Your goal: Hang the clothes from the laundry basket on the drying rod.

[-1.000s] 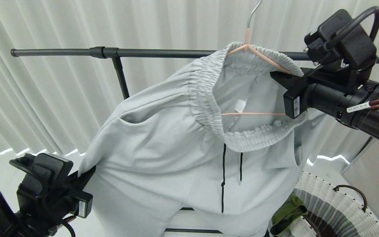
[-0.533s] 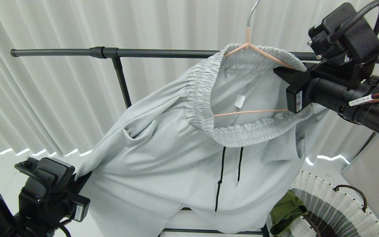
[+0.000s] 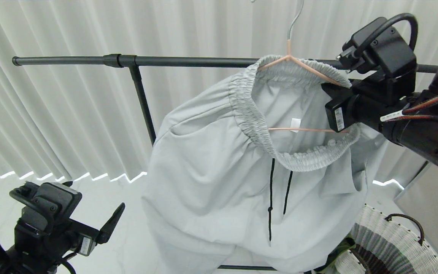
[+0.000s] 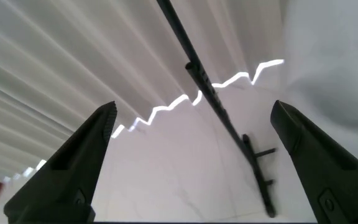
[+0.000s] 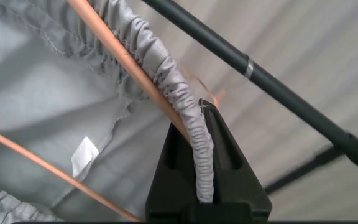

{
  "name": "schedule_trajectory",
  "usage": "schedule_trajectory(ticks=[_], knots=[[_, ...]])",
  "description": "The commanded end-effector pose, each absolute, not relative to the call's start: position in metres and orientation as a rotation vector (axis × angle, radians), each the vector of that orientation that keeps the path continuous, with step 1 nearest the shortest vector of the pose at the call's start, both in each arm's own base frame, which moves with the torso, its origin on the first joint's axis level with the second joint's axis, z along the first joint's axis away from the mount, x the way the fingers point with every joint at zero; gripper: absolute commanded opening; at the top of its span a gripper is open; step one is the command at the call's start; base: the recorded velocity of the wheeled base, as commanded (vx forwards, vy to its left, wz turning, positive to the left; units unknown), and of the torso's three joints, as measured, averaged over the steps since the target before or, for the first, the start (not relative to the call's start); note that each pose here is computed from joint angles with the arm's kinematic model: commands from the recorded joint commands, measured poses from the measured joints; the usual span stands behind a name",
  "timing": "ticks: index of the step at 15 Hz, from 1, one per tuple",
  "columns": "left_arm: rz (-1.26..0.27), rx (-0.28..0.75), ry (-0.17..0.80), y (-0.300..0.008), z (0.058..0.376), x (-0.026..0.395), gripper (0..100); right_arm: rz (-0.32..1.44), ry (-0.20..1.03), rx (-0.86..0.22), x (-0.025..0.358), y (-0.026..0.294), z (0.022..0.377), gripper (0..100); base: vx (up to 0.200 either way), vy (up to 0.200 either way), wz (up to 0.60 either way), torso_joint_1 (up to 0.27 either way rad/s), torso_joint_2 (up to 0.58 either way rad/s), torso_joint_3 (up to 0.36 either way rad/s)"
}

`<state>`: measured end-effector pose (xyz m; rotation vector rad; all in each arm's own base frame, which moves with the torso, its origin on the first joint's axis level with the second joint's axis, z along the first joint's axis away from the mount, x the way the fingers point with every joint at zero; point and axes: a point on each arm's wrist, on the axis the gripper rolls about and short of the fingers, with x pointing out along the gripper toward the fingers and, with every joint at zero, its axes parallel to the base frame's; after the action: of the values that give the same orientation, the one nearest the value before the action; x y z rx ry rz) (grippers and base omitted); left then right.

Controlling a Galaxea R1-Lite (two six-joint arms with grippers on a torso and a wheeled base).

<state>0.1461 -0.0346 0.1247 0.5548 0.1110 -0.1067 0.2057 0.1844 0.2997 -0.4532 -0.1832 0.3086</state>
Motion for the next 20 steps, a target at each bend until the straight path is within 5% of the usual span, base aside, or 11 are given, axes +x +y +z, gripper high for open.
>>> schedule_trajectory(ticks=[1, 11, 15, 20], knots=[[-0.095, 0.568, 0.063, -0.033, 0.132, 0.141, 100, 0.267, -0.145, -0.469, 0.217, 0.195, 0.291, 0, 0.0, 0.0, 0.0, 0.0, 0.0, 0.0], [-0.083, 0.605, 0.014, -0.032, 0.139, 0.135, 100, -0.158, -0.023, -0.402, 0.26, 0.22, 0.284, 0, 0.0, 0.0, 0.0, 0.0, 0.0, 0.0], [-0.08, 0.597, 0.007, -0.032, 0.141, 0.137, 100, -0.187, -0.014, -0.389, 0.261, 0.219, 0.283, 0, 0.0, 0.0, 0.0, 0.0, 0.0, 0.0], [-0.088, 0.598, 0.01, -0.032, 0.14, 0.136, 100, -0.191, 0.001, -0.404, 0.265, 0.22, 0.277, 0, 0.2, 0.0, 0.0, -0.001, 0.0, 0.004]])
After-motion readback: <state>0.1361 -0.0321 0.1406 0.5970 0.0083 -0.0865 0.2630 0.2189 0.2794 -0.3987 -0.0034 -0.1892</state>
